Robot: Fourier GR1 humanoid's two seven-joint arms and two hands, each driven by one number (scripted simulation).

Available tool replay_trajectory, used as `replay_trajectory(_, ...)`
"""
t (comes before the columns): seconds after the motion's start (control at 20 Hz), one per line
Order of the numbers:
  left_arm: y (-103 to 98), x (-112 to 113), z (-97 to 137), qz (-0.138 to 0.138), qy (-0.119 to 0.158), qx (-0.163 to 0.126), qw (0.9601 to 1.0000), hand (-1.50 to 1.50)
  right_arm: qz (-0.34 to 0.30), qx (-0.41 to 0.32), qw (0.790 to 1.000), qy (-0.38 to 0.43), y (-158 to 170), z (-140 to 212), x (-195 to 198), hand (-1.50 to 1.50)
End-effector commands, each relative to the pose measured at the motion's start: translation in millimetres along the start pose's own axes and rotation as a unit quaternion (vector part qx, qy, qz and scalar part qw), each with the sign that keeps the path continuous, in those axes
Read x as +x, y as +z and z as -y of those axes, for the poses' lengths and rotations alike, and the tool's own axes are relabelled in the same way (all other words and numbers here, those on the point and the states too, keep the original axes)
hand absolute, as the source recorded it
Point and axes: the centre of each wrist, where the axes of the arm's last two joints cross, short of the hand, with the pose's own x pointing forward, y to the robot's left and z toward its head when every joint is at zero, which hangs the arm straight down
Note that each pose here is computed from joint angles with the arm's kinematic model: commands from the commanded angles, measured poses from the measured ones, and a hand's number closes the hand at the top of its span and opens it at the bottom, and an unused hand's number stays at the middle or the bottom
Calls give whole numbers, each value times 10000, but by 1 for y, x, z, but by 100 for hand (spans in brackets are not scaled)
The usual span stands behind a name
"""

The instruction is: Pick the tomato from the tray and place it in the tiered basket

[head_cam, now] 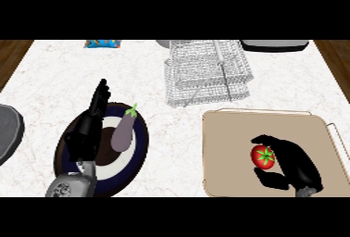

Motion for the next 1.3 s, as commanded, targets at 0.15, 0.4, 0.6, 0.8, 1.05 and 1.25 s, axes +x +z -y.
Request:
replay_trajectory(0.15,-14,-3,6,32,-2,7,10000,0,374,-690,9935,820,-19,-34,5,150)
replay_trajectory(0.4,-2,-3,11,24,77,-257,9996,0,150,-270,9756,2174,-14,-66,112,150)
replay_trajectory(0.6,-13,4,20,105,16,-329,9994,0,-167,-41,9475,3193,-20,-67,163,150)
replay_trajectory(0.8,-2,-4,13,81,-7,-226,9997,0,-476,-166,9472,3167,-24,-74,199,150)
replay_trajectory(1.05,-19,-3,4,-29,49,-133,9999,0,-473,-880,9533,2852,-1,-51,246,150)
replay_trajectory(1.25,-3,-7,5,-34,-10,-124,9999,0,-494,-1546,9525,2577,9,-16,272,150)
